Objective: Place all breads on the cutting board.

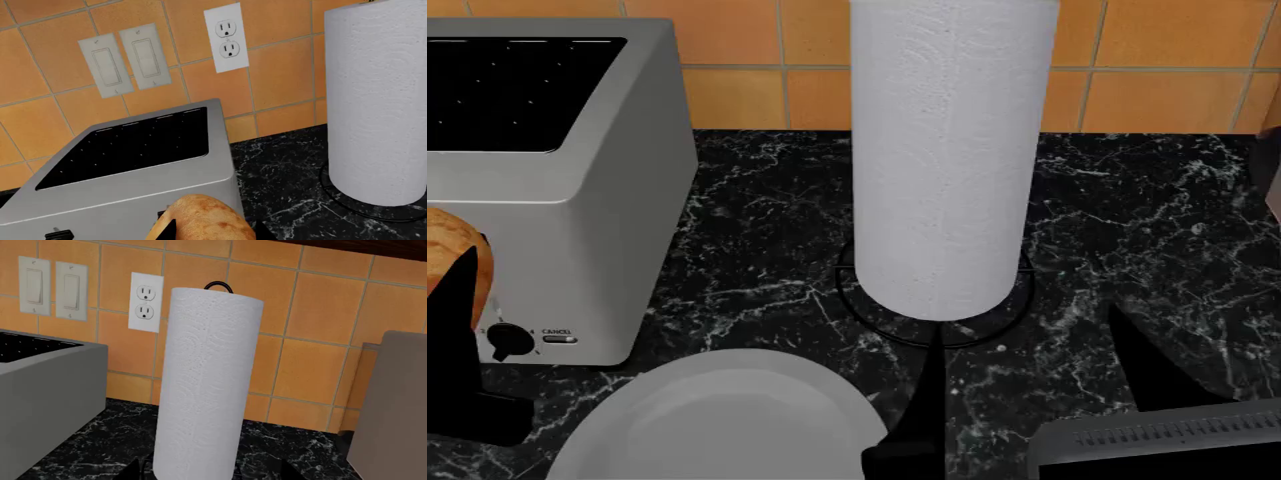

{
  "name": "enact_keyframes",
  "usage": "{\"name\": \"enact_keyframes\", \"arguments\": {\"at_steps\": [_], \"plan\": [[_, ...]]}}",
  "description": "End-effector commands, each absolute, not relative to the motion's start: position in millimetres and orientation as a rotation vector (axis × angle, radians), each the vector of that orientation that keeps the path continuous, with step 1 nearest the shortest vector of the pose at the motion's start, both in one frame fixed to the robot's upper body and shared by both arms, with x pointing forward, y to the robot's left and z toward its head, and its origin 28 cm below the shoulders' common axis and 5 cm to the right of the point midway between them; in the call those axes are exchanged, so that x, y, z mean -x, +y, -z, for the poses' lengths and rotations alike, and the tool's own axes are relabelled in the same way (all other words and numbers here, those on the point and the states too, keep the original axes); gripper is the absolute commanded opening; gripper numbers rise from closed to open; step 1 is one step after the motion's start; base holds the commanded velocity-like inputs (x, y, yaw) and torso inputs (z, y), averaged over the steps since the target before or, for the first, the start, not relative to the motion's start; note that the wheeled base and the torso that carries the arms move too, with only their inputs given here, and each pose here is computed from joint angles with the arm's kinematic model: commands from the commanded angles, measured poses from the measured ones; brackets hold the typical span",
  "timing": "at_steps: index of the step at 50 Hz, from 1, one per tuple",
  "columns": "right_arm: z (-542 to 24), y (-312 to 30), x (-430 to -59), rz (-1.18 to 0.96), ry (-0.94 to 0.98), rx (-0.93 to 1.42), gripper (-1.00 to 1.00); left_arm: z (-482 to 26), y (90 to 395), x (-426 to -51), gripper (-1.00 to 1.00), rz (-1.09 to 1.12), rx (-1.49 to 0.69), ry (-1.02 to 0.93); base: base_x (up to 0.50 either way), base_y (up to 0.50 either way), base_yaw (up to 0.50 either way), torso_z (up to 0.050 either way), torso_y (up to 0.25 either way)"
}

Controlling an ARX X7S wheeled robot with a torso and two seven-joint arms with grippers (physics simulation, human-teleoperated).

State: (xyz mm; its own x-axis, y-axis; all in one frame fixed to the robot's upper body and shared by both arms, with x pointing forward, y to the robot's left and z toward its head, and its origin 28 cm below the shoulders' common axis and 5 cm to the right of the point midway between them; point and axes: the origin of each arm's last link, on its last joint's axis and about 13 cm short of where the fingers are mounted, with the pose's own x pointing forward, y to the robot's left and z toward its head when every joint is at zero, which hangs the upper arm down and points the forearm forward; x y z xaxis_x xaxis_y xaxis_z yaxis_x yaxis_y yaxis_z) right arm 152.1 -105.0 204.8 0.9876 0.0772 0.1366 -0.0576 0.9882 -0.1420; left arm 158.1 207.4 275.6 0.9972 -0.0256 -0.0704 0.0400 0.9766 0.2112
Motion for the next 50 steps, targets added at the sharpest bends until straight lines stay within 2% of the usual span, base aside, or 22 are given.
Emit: {"name": "enact_keyframes", "arguments": {"at_steps": [1,22,50], "plan": [[-205.0,-104.8,-152.3,-0.067,-0.145,0.143,1.00,-277.7,206.8,-157.7,-1.00,0.029,-0.198,0.060,0.00,0.30,0.00,0.000,0.000],[-208.4,-106.1,-153.3,-0.057,-0.167,0.134,1.00,-279.2,205.7,-159.4,-1.00,0.028,-0.196,0.051,0.00,0.35,0.00,0.000,0.000],[-206.2,-104.6,-150.8,-0.062,-0.159,0.127,1.00,-278.6,204.5,-159.0,-1.00,0.034,-0.198,0.056,0.00,0.46,0.00,0.000,0.000]]}}
